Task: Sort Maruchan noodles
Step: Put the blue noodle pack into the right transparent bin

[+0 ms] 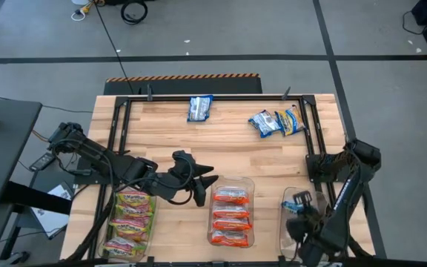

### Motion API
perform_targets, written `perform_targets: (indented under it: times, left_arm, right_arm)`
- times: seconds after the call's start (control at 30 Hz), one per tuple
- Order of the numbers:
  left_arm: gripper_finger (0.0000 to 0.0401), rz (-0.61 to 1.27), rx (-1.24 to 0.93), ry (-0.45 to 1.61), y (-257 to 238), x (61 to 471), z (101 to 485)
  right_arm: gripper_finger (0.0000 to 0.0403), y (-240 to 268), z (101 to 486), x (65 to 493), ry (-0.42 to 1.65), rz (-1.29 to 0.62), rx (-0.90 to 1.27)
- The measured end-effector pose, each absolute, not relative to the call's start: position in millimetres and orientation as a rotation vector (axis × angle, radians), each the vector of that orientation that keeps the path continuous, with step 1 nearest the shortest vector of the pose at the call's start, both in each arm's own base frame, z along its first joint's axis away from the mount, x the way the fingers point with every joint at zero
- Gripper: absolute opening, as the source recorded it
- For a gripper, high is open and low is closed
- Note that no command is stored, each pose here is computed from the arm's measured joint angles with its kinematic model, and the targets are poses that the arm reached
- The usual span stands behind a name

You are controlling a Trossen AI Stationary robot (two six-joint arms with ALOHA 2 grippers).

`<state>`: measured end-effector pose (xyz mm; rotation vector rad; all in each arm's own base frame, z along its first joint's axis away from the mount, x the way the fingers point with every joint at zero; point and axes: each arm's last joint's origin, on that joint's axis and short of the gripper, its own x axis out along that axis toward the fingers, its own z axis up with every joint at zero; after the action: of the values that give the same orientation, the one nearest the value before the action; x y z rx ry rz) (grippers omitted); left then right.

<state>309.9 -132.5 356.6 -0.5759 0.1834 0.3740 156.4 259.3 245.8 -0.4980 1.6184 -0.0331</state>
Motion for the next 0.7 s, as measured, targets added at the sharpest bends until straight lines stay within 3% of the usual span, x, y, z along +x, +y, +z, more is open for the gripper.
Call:
perform_targets:
  times: [0.37,0.7]
  left_arm:
    - [0.0188,0.337,-0.586,0.201,-134,310,356]
    - [0.0188,0.336,-0.593,0.201,-134,310,356]
  right_arm:
    - [0.0004,220,193,135,1.710,-0.306,-0.585]
    - [0.0004,211,221,127,1.583,-0.399,-0.416]
